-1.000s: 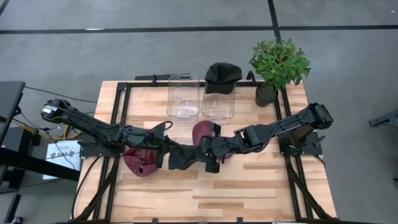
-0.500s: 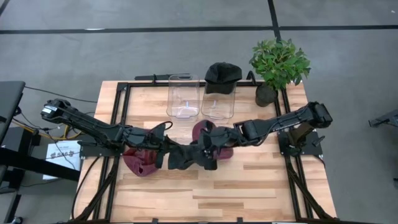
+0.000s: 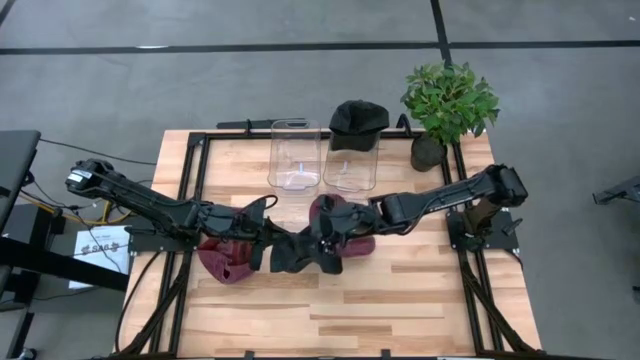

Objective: Pick & Place hat
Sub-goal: Put the black cap into the right transparent bin

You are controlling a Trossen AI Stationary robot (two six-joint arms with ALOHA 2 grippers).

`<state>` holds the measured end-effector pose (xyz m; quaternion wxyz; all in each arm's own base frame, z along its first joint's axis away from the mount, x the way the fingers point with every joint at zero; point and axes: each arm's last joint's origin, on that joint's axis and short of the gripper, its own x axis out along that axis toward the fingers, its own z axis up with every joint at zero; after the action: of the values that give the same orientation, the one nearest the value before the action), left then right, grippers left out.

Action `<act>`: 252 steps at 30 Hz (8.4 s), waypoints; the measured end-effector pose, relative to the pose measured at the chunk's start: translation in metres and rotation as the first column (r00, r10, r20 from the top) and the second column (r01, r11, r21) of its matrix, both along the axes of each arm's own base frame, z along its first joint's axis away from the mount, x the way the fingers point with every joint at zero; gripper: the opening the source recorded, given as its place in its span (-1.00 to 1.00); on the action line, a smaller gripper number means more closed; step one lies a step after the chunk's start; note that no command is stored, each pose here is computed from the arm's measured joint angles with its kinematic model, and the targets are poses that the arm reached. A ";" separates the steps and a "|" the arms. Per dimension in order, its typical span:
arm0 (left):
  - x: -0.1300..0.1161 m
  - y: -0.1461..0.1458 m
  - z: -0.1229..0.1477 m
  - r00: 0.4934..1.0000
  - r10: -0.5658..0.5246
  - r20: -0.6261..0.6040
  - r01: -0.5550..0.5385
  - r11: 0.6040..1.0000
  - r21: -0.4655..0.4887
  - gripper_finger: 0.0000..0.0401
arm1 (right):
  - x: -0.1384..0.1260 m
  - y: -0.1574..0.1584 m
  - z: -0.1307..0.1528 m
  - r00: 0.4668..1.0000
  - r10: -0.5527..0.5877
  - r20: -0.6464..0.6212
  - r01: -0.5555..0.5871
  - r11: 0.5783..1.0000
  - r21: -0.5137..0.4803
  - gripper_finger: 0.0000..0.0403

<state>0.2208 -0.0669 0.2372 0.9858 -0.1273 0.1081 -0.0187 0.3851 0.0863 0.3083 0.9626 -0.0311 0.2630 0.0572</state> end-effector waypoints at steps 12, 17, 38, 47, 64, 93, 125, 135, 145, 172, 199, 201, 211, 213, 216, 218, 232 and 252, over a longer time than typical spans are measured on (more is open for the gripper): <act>0.000 0.000 -0.001 1.000 0.000 -0.008 0.000 1.000 0.002 -0.94 | 0.003 -0.001 -0.009 0.999 -0.025 -0.032 0.025 1.000 -0.010 -0.42; 0.000 0.000 -0.001 1.000 -0.002 -0.007 0.002 1.000 0.002 -0.95 | 0.001 -0.001 -0.012 0.997 -0.011 -0.074 0.011 1.000 -0.009 -0.91; -0.003 0.000 0.009 0.998 -0.040 0.056 0.043 0.997 -0.064 -0.21 | -0.030 -0.004 0.031 0.993 -0.112 0.027 0.113 0.993 -0.041 -1.00; -0.018 0.004 0.029 0.988 -0.039 0.149 0.051 0.996 -0.078 -0.15 | -0.072 -0.013 0.079 0.973 -0.165 0.161 0.178 0.981 -0.072 -1.00; -0.029 0.009 0.043 0.971 -0.063 0.231 0.052 0.997 0.053 -0.14 | -0.114 -0.098 0.109 0.900 -0.399 0.178 0.429 0.882 -0.194 -1.00; -0.052 0.020 0.067 0.922 -0.052 0.384 -0.050 0.967 0.251 -0.14 | -0.112 -0.278 0.003 0.792 -0.611 0.007 0.611 0.792 -0.011 -1.00; -0.051 0.020 0.064 0.932 -0.056 0.357 -0.046 0.961 0.271 -0.14 | -0.127 -0.292 -0.015 0.685 -0.729 -0.012 0.707 0.668 -0.233 -0.56; -0.051 0.020 0.063 0.936 -0.057 0.347 -0.043 0.961 0.274 -0.14 | -0.120 -0.285 -0.011 0.658 -0.752 0.034 0.713 0.609 -0.347 -0.48; -0.051 0.020 0.063 0.936 -0.057 0.347 -0.043 0.961 0.275 -0.14 | -0.114 -0.278 -0.003 0.510 -0.847 0.147 0.788 0.392 -0.475 -0.46; -0.050 0.020 0.062 0.942 -0.059 0.331 -0.039 0.959 0.280 -0.14 | -0.060 -0.158 -0.004 0.926 -0.375 0.043 0.299 0.659 -0.690 -0.80; -0.050 0.020 0.062 0.941 -0.058 0.334 -0.039 0.960 0.276 -0.14 | -0.084 -0.156 -0.043 0.878 -0.306 -0.367 0.156 0.910 -0.385 -1.00; -0.050 0.020 0.062 0.941 -0.058 0.334 -0.039 0.960 0.276 -0.14 | -0.088 -0.165 -0.047 0.864 -0.337 -0.374 0.183 0.903 -0.390 -1.00; -0.050 0.020 0.062 0.941 -0.058 0.334 -0.039 0.960 0.276 -0.14 | -0.093 -0.218 -0.035 0.801 -0.572 -0.175 0.405 0.735 -0.544 -1.00; -0.050 0.020 0.062 0.941 -0.058 0.335 -0.039 0.960 0.276 -0.14 | -0.096 -0.232 -0.032 0.781 -0.611 -0.130 0.451 0.696 -0.559 -1.00; -0.050 0.020 0.062 0.941 -0.058 0.335 -0.039 0.961 0.275 -0.14 | -0.104 -0.253 -0.028 0.747 -0.660 -0.084 0.512 0.650 -0.562 -1.00; -0.050 0.020 0.062 0.941 -0.058 0.335 -0.039 0.960 0.276 -0.14 | -0.112 -0.267 -0.026 0.717 -0.694 -0.068 0.548 0.621 -0.561 -1.00; -0.050 0.020 0.062 0.941 -0.058 0.335 -0.039 0.960 0.276 -0.14 | -0.148 -0.324 -0.016 0.651 -0.756 0.069 0.724 0.591 -0.356 -1.00; -0.050 0.020 0.062 0.941 -0.059 0.334 -0.039 0.959 0.279 -0.14 | -0.105 -0.270 -0.018 0.845 -0.535 0.026 0.483 0.739 -0.470 -0.97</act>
<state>0.1703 -0.0465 0.2991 0.9975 0.0200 -0.0611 -0.0297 0.2802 -0.1833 0.2904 0.8898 -0.1812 0.3201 -0.2701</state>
